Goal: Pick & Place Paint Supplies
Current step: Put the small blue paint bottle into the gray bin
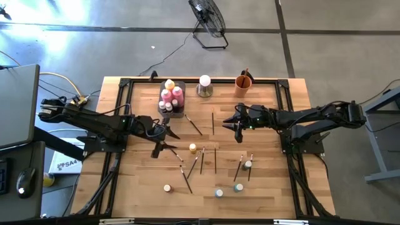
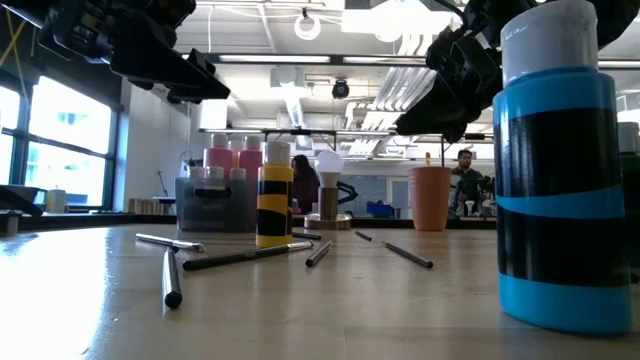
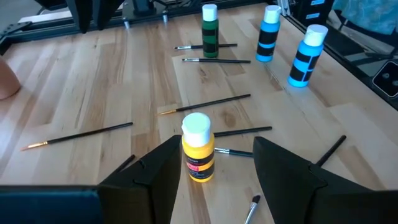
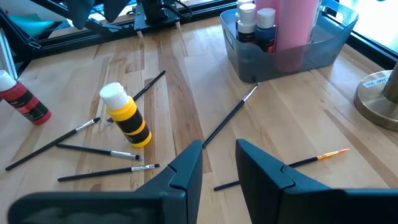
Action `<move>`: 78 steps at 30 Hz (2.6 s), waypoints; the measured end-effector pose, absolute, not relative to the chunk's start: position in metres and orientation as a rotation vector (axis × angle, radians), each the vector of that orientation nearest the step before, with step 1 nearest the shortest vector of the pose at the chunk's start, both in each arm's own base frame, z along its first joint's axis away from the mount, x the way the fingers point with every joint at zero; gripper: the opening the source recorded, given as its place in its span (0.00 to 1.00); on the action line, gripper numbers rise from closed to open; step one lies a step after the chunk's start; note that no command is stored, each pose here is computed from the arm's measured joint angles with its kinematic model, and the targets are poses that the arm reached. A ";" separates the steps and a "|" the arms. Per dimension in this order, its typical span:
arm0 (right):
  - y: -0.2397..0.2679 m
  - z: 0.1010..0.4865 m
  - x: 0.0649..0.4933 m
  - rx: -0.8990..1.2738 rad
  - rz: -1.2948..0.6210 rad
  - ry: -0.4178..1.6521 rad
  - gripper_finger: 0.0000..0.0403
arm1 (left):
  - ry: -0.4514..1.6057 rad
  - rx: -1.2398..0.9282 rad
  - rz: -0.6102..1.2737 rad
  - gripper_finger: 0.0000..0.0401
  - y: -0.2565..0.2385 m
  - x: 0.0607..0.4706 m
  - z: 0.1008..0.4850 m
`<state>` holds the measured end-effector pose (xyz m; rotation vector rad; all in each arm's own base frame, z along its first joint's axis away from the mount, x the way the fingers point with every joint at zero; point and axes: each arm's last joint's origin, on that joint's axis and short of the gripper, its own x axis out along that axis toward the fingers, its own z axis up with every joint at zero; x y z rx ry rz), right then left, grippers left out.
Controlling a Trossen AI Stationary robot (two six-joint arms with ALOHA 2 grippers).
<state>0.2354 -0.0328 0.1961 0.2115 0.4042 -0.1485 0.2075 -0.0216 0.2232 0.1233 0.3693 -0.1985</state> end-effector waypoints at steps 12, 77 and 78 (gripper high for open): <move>-0.033 0.199 0.237 0.220 -0.148 0.368 0.23 | 0.402 0.242 0.258 0.48 -0.007 0.195 0.230; -0.006 0.225 0.245 0.136 0.084 0.113 0.23 | 0.406 0.231 0.602 0.08 0.003 0.173 0.239; -0.006 0.225 0.245 0.136 0.084 0.113 0.23 | 0.425 0.243 0.623 0.07 0.004 0.172 0.237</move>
